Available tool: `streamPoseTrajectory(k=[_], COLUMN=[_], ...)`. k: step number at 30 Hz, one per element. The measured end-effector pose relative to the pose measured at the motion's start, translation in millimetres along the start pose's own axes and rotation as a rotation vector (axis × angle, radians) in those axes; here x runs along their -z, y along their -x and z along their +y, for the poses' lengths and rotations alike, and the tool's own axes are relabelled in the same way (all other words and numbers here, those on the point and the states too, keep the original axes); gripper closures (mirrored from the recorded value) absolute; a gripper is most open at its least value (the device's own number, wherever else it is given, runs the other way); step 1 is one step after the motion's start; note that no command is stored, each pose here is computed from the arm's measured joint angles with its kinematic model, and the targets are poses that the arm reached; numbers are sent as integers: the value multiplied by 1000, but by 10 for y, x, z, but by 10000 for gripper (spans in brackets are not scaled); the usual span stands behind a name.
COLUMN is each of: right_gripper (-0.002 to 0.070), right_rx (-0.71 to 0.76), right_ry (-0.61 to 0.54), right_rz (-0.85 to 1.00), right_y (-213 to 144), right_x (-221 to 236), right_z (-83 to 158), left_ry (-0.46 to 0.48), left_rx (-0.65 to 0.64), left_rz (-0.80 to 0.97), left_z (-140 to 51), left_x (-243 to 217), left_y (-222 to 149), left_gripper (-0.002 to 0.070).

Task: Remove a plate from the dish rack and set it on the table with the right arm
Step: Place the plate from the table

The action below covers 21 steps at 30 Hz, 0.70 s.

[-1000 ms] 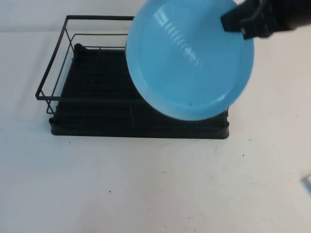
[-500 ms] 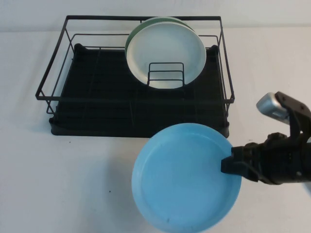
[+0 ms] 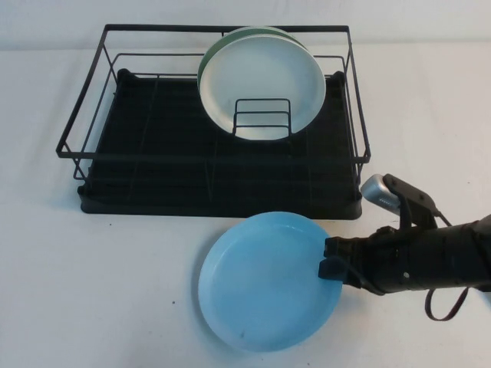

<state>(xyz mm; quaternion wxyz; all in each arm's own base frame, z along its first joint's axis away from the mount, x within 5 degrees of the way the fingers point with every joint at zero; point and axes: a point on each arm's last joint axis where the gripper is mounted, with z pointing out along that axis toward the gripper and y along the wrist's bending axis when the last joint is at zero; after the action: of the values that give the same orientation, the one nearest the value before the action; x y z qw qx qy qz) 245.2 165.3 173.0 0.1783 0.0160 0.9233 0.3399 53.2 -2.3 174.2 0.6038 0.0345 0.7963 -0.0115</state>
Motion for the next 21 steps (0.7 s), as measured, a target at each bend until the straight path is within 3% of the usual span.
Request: streamPoseTrajectory(k=[9,11,17,21], right_gripper=[594,546,312,281], right_rx=[-41,-36,-30,-17], right_ry=[6,-8,-21,-4], right_rz=[-36,-44,-53,-76], right_y=[47,54,62,85], right_x=[-150,-153,-153,-77], right_z=[-63,-78,-90,-37], left_ry=[0,0,0,0], left_rx=[0,0,0,0], left_rz=[0,0,0,0], left_z=[0,0,0,0], left_x=[0,0,0,0], left_y=[0,0,0,0], left_gripper=[679,679,679,679])
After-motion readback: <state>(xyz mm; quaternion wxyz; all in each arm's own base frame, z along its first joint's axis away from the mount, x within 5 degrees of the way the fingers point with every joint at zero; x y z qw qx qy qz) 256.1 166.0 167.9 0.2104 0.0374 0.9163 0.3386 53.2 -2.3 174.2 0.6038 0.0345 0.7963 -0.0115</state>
